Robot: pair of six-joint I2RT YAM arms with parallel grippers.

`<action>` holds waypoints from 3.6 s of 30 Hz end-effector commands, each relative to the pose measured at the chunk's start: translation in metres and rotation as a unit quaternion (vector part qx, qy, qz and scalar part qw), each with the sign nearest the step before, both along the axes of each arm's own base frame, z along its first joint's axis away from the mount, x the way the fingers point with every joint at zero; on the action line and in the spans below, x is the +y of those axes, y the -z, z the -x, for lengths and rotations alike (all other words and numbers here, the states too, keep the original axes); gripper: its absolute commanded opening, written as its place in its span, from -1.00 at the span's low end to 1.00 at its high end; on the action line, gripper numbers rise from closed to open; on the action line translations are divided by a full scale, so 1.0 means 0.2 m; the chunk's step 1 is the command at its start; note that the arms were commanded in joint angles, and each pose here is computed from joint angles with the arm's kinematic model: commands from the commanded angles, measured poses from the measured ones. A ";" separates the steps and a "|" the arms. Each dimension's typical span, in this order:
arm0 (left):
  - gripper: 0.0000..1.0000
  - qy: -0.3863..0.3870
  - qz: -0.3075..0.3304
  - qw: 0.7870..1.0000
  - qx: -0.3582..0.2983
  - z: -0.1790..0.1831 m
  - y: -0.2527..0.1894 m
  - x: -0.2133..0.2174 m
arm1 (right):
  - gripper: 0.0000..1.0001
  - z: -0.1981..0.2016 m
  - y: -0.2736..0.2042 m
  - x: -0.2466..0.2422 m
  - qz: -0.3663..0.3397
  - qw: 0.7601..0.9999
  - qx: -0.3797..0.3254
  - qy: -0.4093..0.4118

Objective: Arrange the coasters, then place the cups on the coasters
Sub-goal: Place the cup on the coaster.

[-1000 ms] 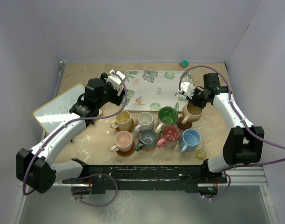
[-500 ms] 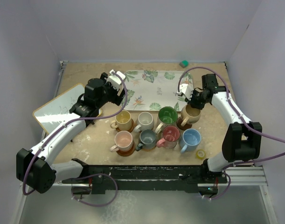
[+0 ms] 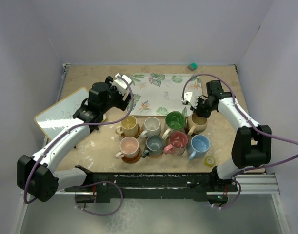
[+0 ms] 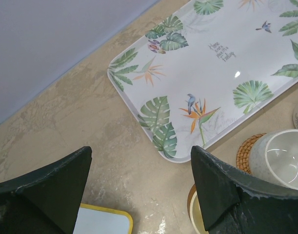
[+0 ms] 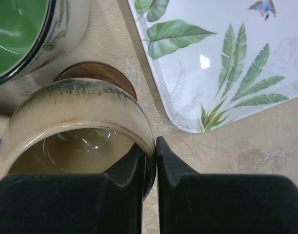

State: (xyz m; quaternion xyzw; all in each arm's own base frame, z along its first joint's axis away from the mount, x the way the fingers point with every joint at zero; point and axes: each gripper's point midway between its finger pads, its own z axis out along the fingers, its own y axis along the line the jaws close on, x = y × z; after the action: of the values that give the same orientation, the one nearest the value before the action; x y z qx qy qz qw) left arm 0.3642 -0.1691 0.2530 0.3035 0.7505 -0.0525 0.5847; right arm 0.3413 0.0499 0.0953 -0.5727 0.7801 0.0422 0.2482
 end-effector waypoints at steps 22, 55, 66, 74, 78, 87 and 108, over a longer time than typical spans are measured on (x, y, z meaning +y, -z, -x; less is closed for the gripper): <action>0.59 0.005 0.016 0.999 -0.039 0.00 -0.11 0.00 | -0.93 0.02 0.01 0.07 0.009 1.000 -0.006 0.003; 0.59 0.009 0.013 0.999 -0.039 0.01 -0.11 0.00 | -0.91 0.01 -0.05 0.09 0.013 0.999 -0.035 0.021; 0.59 0.012 0.013 0.999 -0.039 0.01 -0.10 0.00 | -0.89 0.00 -0.03 0.10 0.011 0.999 -0.031 0.028; 0.59 0.015 0.012 0.999 -0.037 0.02 -0.10 0.00 | -0.87 0.00 0.00 0.10 0.014 0.999 -0.027 0.031; 0.59 0.016 0.013 0.999 -0.037 0.02 -0.10 -0.01 | -0.87 0.00 0.01 0.09 0.019 0.999 -0.025 0.032; 0.59 0.018 0.011 0.999 -0.037 0.02 -0.10 -0.01 | -0.81 0.01 0.02 0.08 0.025 0.999 -0.022 0.033; 0.59 0.019 0.011 0.999 -0.038 0.02 -0.10 -0.01 | -0.60 0.01 -0.01 0.06 0.031 0.998 -0.028 0.046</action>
State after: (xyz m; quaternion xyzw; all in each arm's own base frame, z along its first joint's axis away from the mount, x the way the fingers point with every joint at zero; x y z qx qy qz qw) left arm 0.3595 -0.1709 0.2549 0.3108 0.7447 -0.0601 0.5876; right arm 0.3292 0.0610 0.0761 -0.5503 0.8048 0.0087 0.2224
